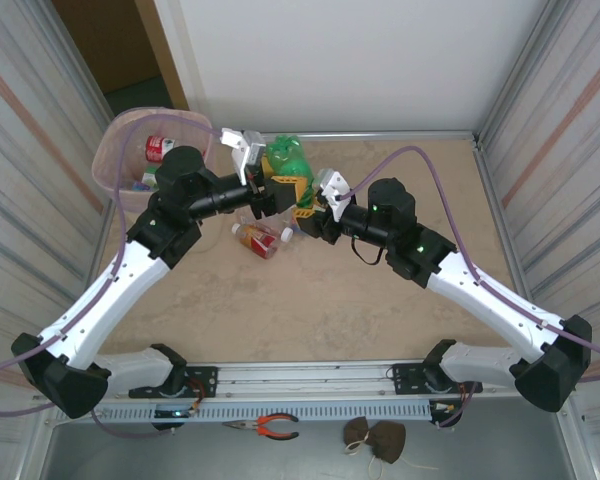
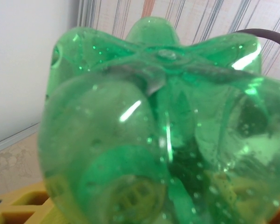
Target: Put the plastic bottles in the bin
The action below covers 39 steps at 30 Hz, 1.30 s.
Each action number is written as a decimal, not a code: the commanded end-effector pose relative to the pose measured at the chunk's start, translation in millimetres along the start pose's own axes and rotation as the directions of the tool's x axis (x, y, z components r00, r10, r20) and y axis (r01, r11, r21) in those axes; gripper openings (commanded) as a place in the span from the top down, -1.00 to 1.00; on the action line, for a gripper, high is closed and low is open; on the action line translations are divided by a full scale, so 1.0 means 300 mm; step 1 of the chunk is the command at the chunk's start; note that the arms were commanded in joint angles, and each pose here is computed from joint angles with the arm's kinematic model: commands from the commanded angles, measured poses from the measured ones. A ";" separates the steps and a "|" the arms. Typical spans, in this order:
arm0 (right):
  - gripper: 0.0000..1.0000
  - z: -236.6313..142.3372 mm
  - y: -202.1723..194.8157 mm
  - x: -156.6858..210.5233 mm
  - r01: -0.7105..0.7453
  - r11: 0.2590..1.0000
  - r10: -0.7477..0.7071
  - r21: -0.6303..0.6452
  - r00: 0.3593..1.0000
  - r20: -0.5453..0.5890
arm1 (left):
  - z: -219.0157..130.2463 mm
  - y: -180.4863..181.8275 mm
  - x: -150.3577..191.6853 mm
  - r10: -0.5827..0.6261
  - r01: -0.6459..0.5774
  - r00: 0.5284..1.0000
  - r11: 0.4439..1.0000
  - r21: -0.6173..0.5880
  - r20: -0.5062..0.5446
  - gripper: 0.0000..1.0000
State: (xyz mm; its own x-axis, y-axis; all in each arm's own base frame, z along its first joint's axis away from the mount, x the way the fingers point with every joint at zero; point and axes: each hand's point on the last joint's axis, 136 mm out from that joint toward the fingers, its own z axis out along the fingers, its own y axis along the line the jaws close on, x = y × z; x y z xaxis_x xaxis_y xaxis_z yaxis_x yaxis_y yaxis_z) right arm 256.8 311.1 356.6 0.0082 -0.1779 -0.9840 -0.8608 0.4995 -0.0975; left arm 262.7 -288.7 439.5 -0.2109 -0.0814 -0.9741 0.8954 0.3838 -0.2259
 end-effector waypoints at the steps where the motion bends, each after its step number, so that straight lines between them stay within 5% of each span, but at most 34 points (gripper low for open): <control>1: -0.05 -0.046 -0.001 -0.098 0.010 1.000 -0.012 0.023 0.997 0.076 | -0.027 -0.008 -0.079 0.064 -0.062 0.997 0.997 -0.041 0.046 -0.21; 5: -0.37 -0.066 -0.005 -0.091 0.008 0.999 -0.011 0.040 0.997 0.076 | -0.048 0.023 -0.089 0.076 -0.073 0.997 0.992 -0.106 0.030 -0.22; 11: -0.52 -0.105 -0.006 -0.076 0.005 0.998 -0.009 0.062 0.998 0.069 | -0.120 0.121 -0.116 0.045 -0.039 0.999 0.972 -0.234 0.021 -0.22; 27: -0.57 -0.126 -0.016 -0.043 0.007 0.996 -0.011 0.091 0.999 0.040 | -0.543 0.474 -0.204 -0.113 0.146 0.989 0.802 -0.579 0.092 -0.20; 39: -0.57 -0.125 -0.015 -0.033 0.006 0.996 -0.008 0.089 0.999 0.031 | -0.709 0.696 -0.085 -0.286 0.337 0.939 0.663 -0.668 0.190 -0.24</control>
State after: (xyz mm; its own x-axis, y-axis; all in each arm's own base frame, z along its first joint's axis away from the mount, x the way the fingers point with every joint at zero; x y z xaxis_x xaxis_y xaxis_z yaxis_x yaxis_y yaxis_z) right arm 244.1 281.0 368.8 0.0232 -0.1625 -0.9864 -0.8169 0.5657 -0.1124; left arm 366.7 -11.9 431.7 -0.3404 -0.3241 -0.8827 0.2625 0.8686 -0.4202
